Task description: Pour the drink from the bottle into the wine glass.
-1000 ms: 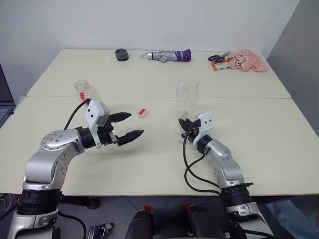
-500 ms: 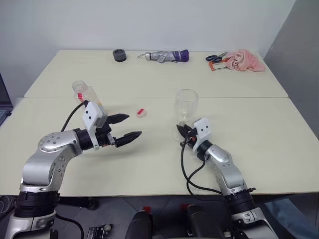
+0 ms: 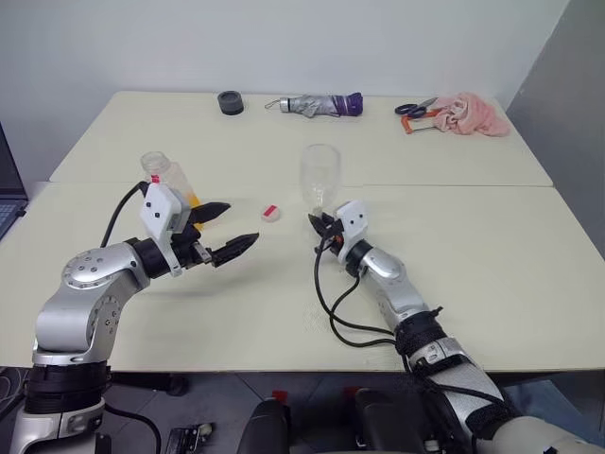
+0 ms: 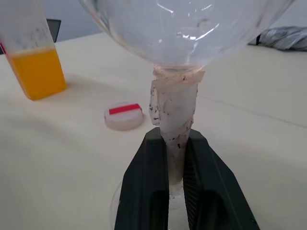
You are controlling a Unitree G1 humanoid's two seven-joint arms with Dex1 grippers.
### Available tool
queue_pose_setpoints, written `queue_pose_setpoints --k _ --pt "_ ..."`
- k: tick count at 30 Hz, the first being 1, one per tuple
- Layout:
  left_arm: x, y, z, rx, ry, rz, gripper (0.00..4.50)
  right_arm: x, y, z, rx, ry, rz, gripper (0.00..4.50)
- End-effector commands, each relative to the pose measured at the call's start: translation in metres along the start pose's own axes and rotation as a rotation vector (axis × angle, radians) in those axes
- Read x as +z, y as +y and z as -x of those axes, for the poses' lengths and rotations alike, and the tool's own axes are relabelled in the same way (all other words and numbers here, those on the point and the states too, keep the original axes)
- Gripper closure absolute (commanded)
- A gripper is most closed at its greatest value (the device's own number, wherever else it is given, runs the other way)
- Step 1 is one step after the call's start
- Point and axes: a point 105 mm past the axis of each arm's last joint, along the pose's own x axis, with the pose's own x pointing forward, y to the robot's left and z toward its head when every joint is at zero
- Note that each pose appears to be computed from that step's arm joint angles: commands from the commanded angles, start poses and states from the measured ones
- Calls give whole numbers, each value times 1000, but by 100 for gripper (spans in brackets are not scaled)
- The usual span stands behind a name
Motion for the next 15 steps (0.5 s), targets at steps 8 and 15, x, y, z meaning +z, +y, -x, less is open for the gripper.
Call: queue_pose_setpoints --k 8,15 --pt "28 0 7 24 -94 -57 0 15 2 -9 39 -94 15 438" --pt "31 -6 3 -10 -103 -57 0 14 2 -8 33 -104 2 307"
